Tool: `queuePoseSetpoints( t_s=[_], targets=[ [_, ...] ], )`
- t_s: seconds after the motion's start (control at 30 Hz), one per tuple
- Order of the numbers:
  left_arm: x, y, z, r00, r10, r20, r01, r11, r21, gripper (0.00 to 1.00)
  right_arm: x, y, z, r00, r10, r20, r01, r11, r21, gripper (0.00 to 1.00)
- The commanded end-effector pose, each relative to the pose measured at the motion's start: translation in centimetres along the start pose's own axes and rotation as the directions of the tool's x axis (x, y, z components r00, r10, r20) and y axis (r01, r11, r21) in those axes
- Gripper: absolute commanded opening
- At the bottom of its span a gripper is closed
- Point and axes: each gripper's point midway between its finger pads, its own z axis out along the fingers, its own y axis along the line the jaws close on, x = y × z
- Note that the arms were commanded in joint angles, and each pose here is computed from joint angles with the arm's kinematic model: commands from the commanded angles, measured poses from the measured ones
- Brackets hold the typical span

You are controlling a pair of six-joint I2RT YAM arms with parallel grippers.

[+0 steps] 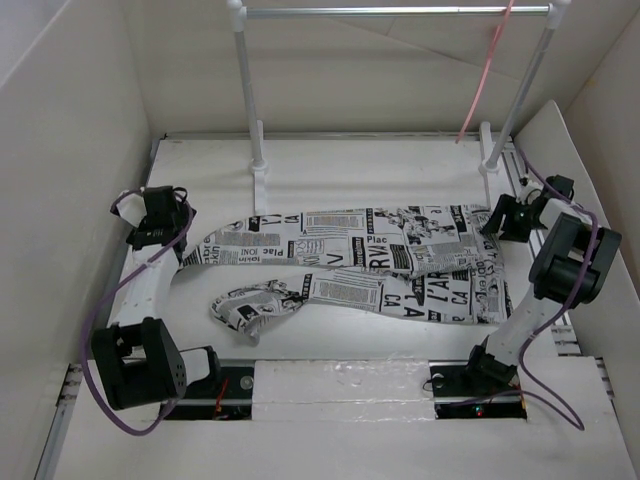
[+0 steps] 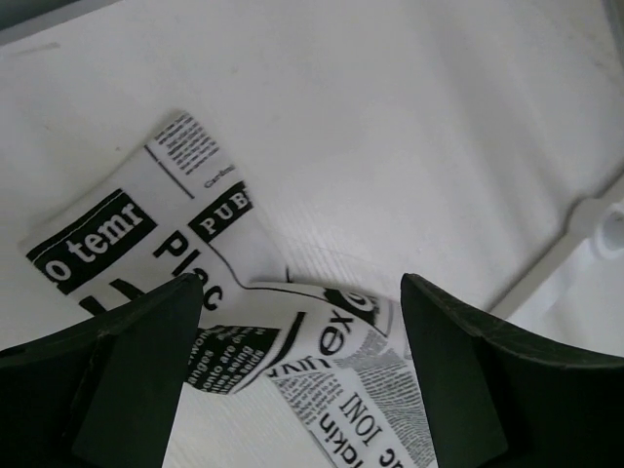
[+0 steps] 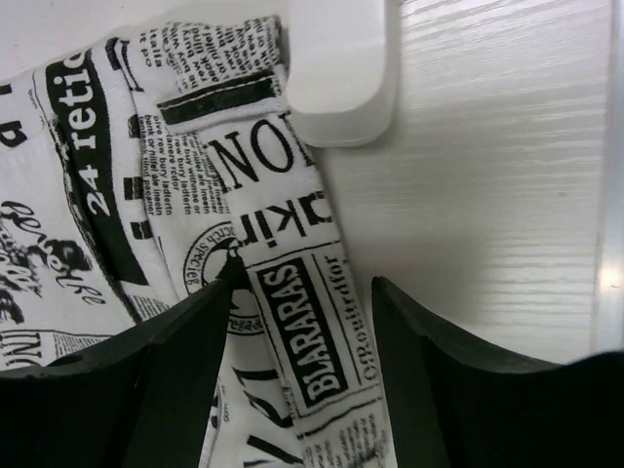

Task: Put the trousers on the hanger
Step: Flatten out the trousers at the center of the board.

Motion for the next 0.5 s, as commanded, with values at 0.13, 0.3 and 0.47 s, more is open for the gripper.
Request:
queuePoseSetpoints(
  t_s=[0.13,0.3,0.47],
  targets=[
    [1.3,1.9,1.7,0.997,0.058,-0.046,-0.061,0.997,-0.055,0.83,2.8,2.3,1.2,0.999,-0.014,-0.029,0.010,0.991,-0.132,0.14],
    [1.8,1.3,2.6,0.992,0.093,-0.086,-0.098,0.994,-0.050,0.96,-0.7,3.2,-2.6,0.992,-0.012,0.125,0.033,0.986,-0.164,0.00],
    [2.6,2.6,4.0,0.977,0.152,-0.151,-0.175,0.972,-0.155,0.93,-5.8,2.8,-8.8,0.951,0.044,0.307,-0.019,0.996,-0.084,0.00]
  ],
)
